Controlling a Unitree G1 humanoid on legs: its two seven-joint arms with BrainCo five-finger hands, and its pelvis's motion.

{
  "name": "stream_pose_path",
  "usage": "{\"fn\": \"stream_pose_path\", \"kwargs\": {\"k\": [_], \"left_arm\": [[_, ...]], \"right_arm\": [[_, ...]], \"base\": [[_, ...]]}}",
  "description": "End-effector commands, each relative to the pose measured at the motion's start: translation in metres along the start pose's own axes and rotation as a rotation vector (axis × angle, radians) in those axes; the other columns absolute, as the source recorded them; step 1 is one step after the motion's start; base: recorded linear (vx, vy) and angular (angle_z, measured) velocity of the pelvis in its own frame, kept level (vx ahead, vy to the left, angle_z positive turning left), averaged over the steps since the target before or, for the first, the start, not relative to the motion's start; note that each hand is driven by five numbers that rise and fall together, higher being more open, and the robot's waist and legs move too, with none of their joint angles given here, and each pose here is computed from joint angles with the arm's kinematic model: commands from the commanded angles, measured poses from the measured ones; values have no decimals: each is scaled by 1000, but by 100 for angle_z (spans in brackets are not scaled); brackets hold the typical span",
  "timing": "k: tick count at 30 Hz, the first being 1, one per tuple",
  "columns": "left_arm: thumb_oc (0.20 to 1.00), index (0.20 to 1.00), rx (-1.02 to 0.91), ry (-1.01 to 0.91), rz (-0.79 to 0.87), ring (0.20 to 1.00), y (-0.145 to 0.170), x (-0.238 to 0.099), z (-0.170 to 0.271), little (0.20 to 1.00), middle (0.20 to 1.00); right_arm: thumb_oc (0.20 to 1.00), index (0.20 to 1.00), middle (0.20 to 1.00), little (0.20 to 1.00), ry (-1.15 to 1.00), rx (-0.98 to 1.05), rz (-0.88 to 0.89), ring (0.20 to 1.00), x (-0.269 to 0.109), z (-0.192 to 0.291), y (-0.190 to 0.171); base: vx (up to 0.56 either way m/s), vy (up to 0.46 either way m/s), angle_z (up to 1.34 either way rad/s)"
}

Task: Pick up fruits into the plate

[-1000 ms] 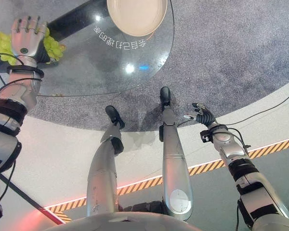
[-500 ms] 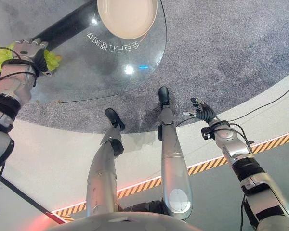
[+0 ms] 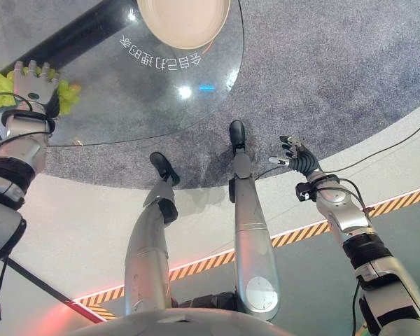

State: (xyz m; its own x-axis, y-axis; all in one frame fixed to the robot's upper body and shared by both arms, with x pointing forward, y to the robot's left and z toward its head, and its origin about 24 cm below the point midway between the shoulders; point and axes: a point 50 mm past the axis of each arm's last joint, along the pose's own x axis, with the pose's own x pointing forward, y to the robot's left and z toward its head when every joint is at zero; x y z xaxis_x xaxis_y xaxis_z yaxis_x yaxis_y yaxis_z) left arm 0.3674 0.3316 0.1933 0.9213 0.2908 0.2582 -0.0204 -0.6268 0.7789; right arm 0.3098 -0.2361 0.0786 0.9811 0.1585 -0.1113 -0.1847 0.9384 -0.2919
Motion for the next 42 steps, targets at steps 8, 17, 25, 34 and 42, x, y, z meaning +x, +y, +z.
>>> {"fn": "stream_pose_path", "kwargs": {"k": [8, 17, 25, 34, 42], "left_arm": [[583, 583, 21, 251, 49, 583, -38, -25, -45, 583, 583], [200, 200, -168, 244, 117, 200, -29, -20, -33, 200, 200], [200, 200, -375, 285, 193, 200, -22, -19, -34, 200, 200], [200, 200, -931, 340, 311, 200, -15, -24, -19, 200, 200], [200, 200, -1233, 358, 373, 200, -25, -41, -6, 200, 200]], "right_arm": [[1000, 1000, 1000, 1000, -95, 39, -11, 1000, -8, 18, -8], [1000, 1000, 1000, 1000, -115, 71, -12, 1000, -4, 21, -3], [1000, 1000, 1000, 1000, -109, 76, 4, 1000, -6, 16, 2], [1000, 1000, 1000, 1000, -82, 113, 15, 1000, -11, 1, 19], [1000, 1000, 1000, 1000, -27, 180, 15, 1000, -19, -23, 31]], "base": [[-4, 12, 1], [-4, -12, 0], [-9, 3, 1], [-2, -4, 0], [8, -36, 5]]}}
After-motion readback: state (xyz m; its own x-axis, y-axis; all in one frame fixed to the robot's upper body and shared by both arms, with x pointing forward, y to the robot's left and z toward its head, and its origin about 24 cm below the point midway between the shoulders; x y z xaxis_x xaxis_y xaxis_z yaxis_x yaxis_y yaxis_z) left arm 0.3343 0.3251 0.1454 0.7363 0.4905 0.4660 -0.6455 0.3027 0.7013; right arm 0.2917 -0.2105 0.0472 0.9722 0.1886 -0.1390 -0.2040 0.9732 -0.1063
